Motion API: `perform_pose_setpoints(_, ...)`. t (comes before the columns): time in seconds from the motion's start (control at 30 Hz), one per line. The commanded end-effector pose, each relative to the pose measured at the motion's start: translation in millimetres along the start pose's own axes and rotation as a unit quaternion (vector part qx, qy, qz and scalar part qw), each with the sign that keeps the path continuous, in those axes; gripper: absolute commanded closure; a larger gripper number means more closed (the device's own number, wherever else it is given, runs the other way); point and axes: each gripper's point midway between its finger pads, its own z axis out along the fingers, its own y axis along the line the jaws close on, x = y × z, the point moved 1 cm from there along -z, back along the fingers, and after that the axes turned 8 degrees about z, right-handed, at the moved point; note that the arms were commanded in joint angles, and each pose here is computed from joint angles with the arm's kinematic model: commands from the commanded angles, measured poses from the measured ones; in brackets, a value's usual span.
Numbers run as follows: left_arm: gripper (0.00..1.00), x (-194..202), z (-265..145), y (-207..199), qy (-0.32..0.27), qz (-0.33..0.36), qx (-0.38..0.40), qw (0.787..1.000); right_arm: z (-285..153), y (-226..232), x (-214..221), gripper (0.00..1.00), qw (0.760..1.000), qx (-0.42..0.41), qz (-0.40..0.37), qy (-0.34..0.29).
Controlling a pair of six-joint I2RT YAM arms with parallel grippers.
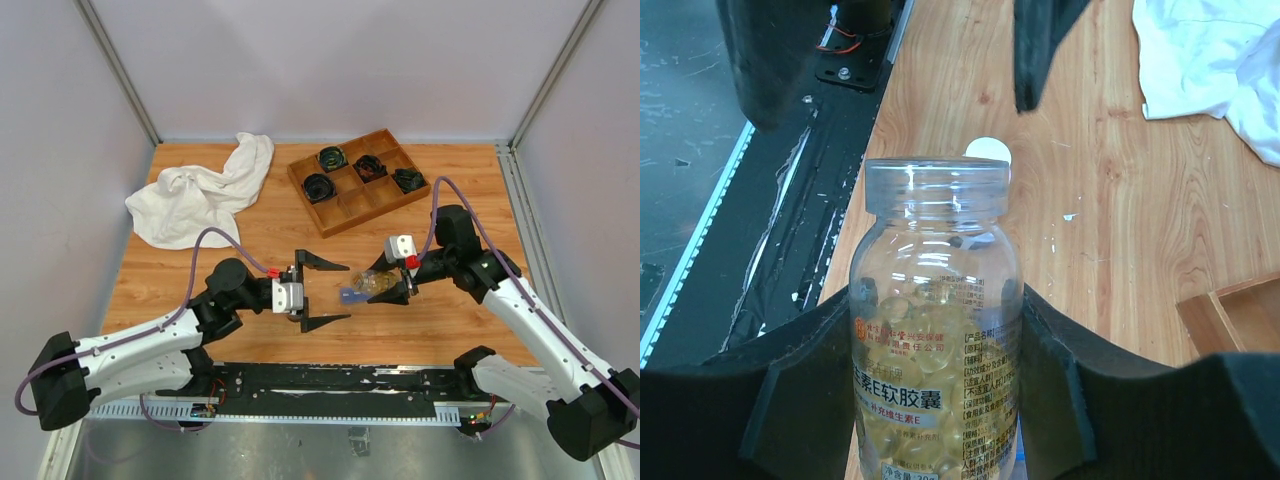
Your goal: Sort the pills into containers
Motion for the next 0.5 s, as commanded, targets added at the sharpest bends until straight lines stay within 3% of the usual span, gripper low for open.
perform_pose_setpoints(0.0, 0.06, 3, 11, 19, 0.024, 0.040, -0.007, 0.999, -5, -2, -14, 0.99, 1.000, -0.003, -0.017, -0.013)
perform_pose_setpoints(0.17, 0.15, 11, 21, 26, 0.037, 0.026, -0.013, 0.999, -5, -1, -15, 0.99, 1.000, -0.002, -0.019, -0.013)
perform_pose_setpoints(0.33, 0.33, 10, 23, 30, 0.030, 0.018, -0.026, 0.999, -5, -2, -14, 0.99, 1.000, -0.001, -0.018, -0.011)
perform_pose_setpoints(0.47, 0.33, 10, 22, 30, 0.028, 0.013, -0.032, 0.999, -5, -3, -14, 0.99, 1.000, 0.001, -0.017, -0.010)
